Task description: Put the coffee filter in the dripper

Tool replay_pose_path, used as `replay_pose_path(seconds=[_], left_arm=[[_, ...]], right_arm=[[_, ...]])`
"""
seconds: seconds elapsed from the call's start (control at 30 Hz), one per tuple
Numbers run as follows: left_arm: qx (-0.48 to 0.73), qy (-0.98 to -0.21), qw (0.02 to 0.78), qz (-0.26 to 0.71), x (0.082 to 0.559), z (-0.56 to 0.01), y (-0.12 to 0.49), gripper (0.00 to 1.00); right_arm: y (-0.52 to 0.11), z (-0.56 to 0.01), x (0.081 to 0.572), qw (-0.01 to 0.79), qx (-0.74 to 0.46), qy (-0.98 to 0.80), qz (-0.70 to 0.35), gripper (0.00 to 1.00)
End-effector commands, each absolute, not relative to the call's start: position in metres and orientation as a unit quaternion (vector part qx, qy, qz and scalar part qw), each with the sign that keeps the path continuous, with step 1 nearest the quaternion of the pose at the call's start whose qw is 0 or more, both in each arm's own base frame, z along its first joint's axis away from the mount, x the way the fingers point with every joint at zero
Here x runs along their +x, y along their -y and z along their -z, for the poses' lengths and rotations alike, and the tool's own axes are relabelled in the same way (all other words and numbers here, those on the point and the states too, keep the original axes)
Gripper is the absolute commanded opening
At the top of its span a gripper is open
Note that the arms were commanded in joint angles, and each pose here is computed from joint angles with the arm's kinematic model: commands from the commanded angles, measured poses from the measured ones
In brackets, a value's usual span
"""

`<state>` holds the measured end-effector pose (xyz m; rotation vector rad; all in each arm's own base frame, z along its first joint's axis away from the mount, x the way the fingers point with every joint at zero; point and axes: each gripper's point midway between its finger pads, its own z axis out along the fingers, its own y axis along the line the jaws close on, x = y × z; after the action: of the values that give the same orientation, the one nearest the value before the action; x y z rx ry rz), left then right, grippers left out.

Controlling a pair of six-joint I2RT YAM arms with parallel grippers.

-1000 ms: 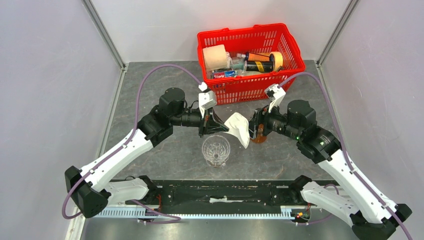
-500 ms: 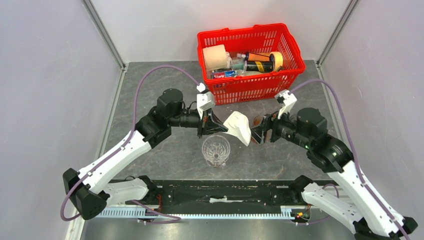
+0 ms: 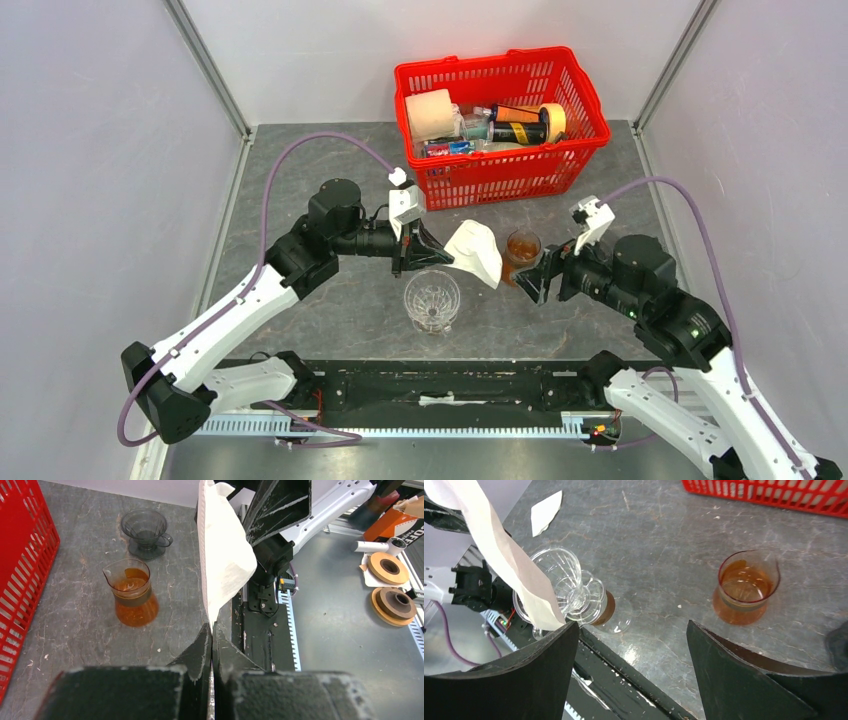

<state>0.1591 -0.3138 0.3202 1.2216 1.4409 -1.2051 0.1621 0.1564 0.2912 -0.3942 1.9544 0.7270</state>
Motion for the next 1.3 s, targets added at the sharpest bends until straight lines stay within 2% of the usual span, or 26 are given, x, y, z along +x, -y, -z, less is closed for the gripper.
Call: replay_pose_path(seconds=[0.0,0.4,0.97,1.27], left_arm=[[0.503,-0.557,0.454,0.480,0.159,-0.328,0.315,0.02],[0.504,-0.554,0.452,0.484,0.158,-0.328,0.315,0.02],[0.513,-0.543,0.444,0.495,0.151,-0.328,0.316,0.02],[0.519,-0.536,0.423,0.514,0.147,-0.327,0.321,0.02]], right_arm=[[-0.176,-0.299,0.157,0.471,-0.193,-0.791,-0.341,0.87],[-0.181,-0.306,0.151,0.473,-0.197,-0.777,-0.365,0.87],[-0.190,-0.302,0.162,0.479,-0.198,-0.771,-0.370,0.87],[-0.211,-0.311,0.173,0.489,-0.207,-0.743,-0.407,0.86]])
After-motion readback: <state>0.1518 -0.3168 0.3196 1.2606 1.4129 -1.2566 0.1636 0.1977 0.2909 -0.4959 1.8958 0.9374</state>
